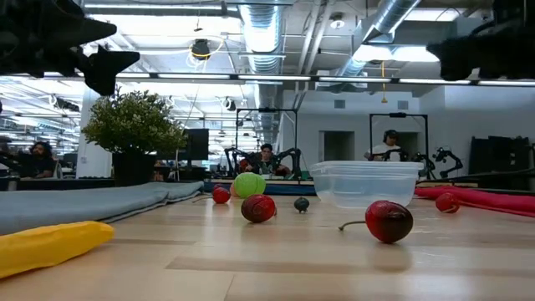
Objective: Pick and placing Produce into tupperware
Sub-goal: Put the red cherry into the transparent bin
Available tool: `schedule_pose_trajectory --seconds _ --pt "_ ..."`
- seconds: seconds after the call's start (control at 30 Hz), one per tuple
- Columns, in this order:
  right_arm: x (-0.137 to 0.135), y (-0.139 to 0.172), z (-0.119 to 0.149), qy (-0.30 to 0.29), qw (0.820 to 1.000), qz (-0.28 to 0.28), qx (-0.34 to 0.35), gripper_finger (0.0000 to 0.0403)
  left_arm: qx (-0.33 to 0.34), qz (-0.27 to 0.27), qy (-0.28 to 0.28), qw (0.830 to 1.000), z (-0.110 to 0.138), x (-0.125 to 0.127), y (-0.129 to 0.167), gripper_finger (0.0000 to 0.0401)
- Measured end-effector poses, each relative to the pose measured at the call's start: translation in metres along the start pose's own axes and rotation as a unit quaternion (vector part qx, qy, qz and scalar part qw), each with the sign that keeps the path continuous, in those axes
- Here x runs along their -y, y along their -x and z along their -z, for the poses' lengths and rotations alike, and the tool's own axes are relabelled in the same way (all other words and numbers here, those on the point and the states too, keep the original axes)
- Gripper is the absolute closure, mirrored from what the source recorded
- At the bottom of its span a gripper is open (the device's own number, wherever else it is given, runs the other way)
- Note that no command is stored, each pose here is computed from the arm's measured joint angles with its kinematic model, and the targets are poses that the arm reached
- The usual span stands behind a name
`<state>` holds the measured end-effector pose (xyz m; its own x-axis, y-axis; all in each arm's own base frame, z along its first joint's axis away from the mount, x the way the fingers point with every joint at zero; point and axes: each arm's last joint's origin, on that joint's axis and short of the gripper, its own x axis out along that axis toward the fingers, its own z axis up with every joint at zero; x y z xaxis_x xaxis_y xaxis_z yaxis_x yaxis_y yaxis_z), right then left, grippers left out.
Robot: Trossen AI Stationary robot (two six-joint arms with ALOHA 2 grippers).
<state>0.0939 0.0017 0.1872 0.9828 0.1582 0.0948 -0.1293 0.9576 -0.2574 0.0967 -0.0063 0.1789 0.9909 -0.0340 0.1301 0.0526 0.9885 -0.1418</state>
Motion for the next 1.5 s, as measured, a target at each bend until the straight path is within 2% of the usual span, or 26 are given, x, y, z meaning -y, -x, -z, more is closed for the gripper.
schedule_pose_trajectory --seconds 0.07,0.3,0.47,0.6,0.67,0.87,1.0,1.17,1.33,1.5 --pt "-0.001 0.000 -0.003 -0.069 0.998 -0.009 0.014 0.0225 -0.005 -0.001 0.002 1.000 0.001 0.000 0.000 0.0131" --pt "-0.002 0.000 -0.012 -0.187 0.980 -0.027 0.058 0.0225 -0.002 -0.018 0.025 1.000 0.001 -0.001 0.000 0.0131" --pt "-0.001 0.001 -0.016 -0.189 0.979 -0.010 0.079 0.0225 0.011 -0.048 0.045 0.998 -0.001 -0.003 0.000 0.0131" --pt "0.003 -0.001 -0.015 -0.202 0.976 0.049 0.072 0.0225 0.034 -0.068 0.047 0.996 -0.005 -0.004 0.000 0.0131" --pt "0.004 -0.003 -0.013 -0.204 0.976 0.058 0.059 0.0225 0.059 -0.074 0.050 0.994 -0.009 -0.004 0.001 0.0131" --pt "0.004 -0.016 -0.022 -0.237 0.971 0.037 0.015 0.0225 0.086 -0.062 0.085 0.991 -0.019 -0.002 -0.002 0.0131" --pt "0.005 -0.031 -0.040 -0.223 0.975 0.012 -0.010 0.0225 0.091 -0.060 0.093 0.990 -0.020 -0.001 -0.009 0.0131" --pt "0.006 -0.053 -0.056 -0.209 0.971 -0.010 -0.113 0.0225 0.052 -0.103 0.088 0.989 -0.021 -0.002 -0.022 0.0131" --pt "-0.001 -0.073 -0.058 -0.210 0.946 -0.039 -0.243 0.0225 -0.002 -0.112 0.082 0.990 -0.030 0.001 -0.046 0.0131" --pt "-0.016 -0.086 -0.055 -0.179 0.923 -0.087 -0.331 0.0225 -0.048 -0.100 0.063 0.992 -0.042 0.011 -0.080 0.0131"
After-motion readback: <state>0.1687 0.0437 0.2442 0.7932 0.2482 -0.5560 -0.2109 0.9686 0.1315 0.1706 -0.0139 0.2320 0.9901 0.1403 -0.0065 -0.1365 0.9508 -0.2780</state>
